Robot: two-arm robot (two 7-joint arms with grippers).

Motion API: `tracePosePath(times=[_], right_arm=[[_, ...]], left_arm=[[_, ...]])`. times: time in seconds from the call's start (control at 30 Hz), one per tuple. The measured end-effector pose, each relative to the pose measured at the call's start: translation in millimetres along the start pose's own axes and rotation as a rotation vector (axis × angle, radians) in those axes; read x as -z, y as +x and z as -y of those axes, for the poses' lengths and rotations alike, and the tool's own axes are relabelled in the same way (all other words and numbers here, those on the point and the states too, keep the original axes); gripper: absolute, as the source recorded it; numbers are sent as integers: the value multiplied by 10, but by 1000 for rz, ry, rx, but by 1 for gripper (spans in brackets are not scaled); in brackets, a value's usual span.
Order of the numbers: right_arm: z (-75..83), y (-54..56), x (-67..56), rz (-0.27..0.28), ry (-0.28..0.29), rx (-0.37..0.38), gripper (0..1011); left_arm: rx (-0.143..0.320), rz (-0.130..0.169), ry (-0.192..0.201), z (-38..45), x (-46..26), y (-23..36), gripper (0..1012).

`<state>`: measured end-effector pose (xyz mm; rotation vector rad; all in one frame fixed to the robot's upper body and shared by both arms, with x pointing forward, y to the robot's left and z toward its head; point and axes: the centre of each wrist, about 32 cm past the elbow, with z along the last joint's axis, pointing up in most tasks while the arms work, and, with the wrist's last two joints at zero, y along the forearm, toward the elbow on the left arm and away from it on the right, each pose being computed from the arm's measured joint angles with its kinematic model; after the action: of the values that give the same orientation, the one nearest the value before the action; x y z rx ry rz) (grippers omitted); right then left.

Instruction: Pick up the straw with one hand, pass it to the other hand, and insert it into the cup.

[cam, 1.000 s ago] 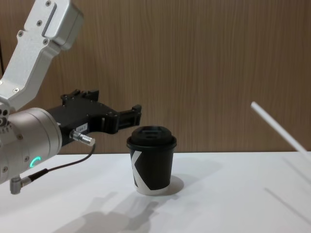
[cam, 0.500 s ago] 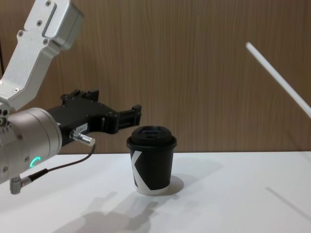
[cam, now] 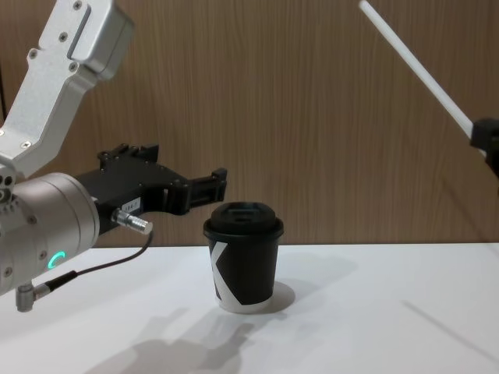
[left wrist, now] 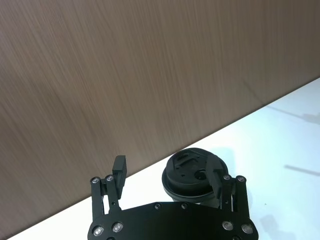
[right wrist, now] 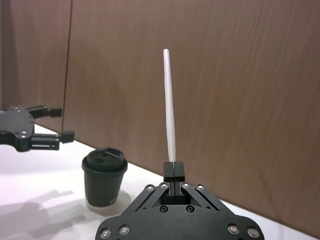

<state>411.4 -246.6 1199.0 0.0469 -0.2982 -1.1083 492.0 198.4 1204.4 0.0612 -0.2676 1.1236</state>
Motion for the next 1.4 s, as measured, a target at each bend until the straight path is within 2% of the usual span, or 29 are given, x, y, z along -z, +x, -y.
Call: tracePosePath(times=[0.43,0.73,1.4], right_arm=[[-156,72,45,-9,84,-65,2],[-217,95,79,-23,120,-89,2],[-311,88,121,-53,161,-143,1]], left_arm=[[0,0,0,0,0,0,1003],[0,0,0,0,0,0,1004],[0,0,0,0,0,0,1003]])
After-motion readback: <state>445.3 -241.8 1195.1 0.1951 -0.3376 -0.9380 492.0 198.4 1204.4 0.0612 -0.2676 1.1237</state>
